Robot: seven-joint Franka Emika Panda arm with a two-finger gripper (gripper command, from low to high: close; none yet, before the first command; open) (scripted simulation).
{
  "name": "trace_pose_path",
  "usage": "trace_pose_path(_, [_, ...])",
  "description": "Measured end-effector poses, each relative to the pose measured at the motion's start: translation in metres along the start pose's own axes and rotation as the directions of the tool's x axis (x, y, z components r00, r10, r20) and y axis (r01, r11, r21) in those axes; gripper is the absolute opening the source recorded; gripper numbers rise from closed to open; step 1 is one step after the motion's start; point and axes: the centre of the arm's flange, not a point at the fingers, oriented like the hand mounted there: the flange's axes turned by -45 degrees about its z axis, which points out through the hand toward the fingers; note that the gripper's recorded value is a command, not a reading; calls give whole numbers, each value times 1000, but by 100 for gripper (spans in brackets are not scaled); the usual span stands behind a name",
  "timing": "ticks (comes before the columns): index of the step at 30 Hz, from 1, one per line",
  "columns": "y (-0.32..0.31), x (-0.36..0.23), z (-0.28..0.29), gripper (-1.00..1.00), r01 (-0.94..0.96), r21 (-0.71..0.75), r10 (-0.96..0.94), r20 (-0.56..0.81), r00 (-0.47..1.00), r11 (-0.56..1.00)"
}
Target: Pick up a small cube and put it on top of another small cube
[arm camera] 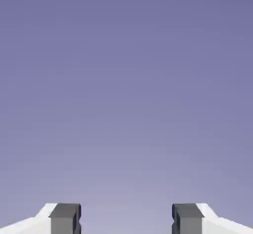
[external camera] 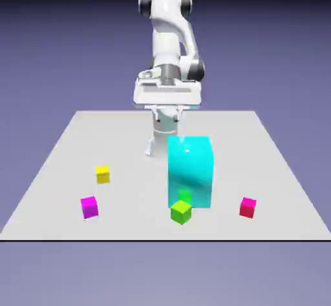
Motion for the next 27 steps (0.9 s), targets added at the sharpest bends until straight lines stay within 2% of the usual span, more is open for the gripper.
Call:
trace_pose_path(8, [-35,62,-87,0,-408,-25,406,-70,911,912])
trace_pose_path(16, [-121,83,-148,0,-689,-27,685,-94,723,724])
trace_pose_path(22, [-209,70,-148,0,-823,-80,818,-90,569,563])
trace_pose_path(27, [-282,42,-107,0,-891,-181,893,-100,438,417])
